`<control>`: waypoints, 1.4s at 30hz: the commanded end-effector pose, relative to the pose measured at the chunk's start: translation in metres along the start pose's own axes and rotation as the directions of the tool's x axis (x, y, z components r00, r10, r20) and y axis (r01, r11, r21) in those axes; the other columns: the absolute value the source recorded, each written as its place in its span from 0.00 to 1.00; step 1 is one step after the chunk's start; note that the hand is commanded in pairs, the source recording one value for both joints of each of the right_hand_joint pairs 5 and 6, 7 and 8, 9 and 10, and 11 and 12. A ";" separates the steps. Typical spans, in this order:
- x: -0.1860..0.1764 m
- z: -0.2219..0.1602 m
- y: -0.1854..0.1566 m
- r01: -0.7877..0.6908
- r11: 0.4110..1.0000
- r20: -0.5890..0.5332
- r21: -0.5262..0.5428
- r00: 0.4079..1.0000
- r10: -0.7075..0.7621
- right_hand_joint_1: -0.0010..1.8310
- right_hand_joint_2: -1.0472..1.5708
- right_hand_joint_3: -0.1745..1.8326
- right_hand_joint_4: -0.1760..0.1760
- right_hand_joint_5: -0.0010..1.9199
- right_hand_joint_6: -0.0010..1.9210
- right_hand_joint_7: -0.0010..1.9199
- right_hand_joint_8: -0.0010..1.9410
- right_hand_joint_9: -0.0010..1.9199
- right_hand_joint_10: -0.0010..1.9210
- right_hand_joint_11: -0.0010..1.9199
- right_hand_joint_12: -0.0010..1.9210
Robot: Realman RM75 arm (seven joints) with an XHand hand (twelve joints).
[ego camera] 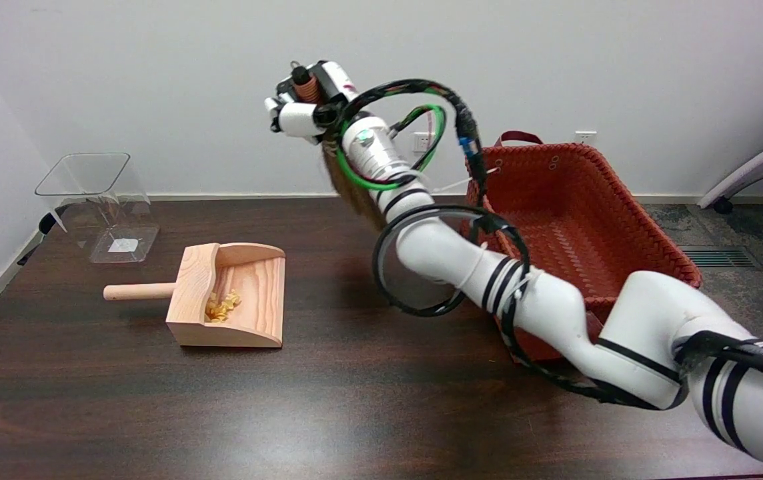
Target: Place the broom in the basket.
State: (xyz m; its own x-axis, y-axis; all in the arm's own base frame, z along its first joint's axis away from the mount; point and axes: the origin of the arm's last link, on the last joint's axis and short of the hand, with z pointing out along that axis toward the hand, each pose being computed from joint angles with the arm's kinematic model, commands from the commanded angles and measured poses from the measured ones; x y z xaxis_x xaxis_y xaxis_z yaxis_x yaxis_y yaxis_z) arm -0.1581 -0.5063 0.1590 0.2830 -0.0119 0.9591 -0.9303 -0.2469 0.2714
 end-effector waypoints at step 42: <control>0.230 -0.104 -0.031 0.251 0.966 -0.325 -0.060 0.910 -0.257 0.74 0.82 0.47 0.50 1.00 1.00 1.00 0.99 1.00 1.00 1.00 1.00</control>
State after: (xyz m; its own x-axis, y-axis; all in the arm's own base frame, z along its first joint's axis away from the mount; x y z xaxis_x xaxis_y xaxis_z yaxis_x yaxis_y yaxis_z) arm -0.0722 -0.4583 0.3471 0.3906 0.3274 0.8604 -0.8304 -0.2780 0.4828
